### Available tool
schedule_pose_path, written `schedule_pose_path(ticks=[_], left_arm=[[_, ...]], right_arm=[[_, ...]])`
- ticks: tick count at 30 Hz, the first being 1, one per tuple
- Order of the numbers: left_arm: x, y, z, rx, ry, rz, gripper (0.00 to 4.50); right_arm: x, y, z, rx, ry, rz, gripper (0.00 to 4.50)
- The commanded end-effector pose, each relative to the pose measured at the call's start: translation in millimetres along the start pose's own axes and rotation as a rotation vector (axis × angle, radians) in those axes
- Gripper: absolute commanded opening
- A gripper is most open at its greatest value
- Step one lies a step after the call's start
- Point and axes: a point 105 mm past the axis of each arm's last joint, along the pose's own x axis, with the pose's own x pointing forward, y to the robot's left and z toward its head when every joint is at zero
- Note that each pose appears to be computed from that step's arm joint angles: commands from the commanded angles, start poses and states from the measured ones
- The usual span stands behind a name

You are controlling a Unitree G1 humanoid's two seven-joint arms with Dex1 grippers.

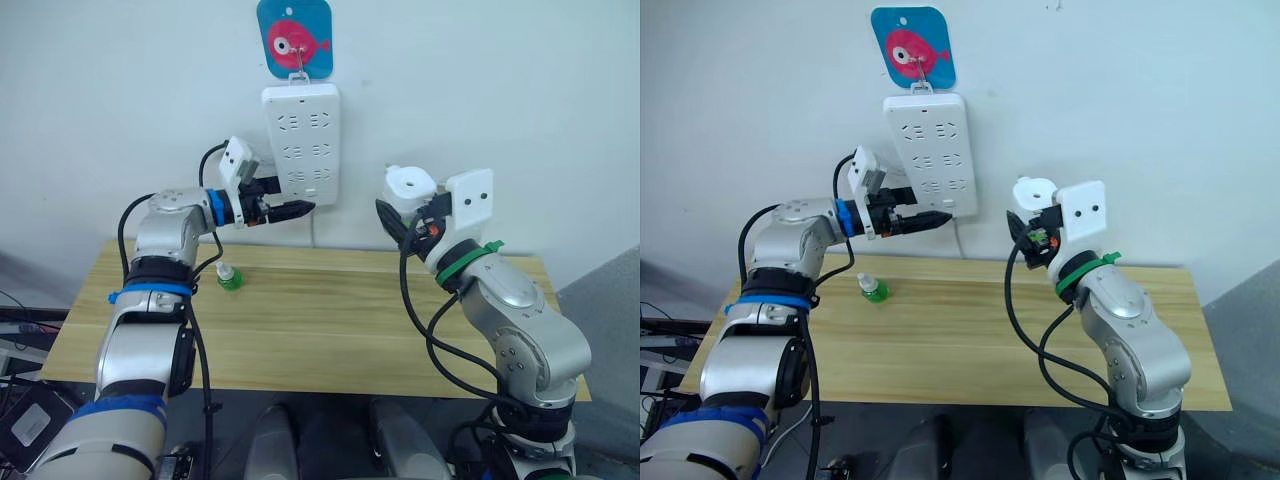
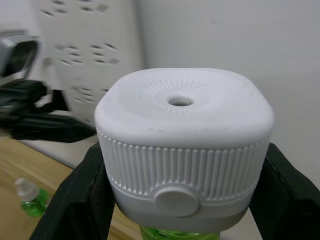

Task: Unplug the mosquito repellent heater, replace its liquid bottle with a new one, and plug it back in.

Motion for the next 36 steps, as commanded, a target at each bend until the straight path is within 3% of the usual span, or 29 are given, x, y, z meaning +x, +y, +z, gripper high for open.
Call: schedule_pose_path(ticks=[1,3,7,10,15,20,25,36], left_arm=[[-16,-1,3,0.033,-0.016,0.053,4.48],[-24,-9,-6,0.039,0.005,0.06,4.48],[-49,-45,-50,0.161,0.171,0.003,4.48],[-55,-65,-57,0.206,0.163,-0.025,4.48],[-17,-103,-14,0.261,-0.101,-0.052,4.48],[30,-129,26,0.224,-0.305,-0.083,4.48],[54,-141,36,0.208,-0.373,-0.095,4.48],[76,-148,55,0.184,-0.487,-0.067,4.48]], right_arm=[[-2,-7,13,0.011,-0.097,0.0,3.07],[-2,-11,12,0.04,-0.11,-0.011,3.07],[-5,-17,5,0.146,-0.11,-0.026,3.07],[-8,-19,-1,0.23,-0.101,-0.026,3.07],[-12,-22,-3,0.571,-0.151,-0.012,3.07],[-16,-20,9,0.882,-0.229,0.055,3.07],[-19,-13,23,1.063,-0.259,0.132,3.07],[-22,0,33,1.11,-0.211,0.187,3.07]])
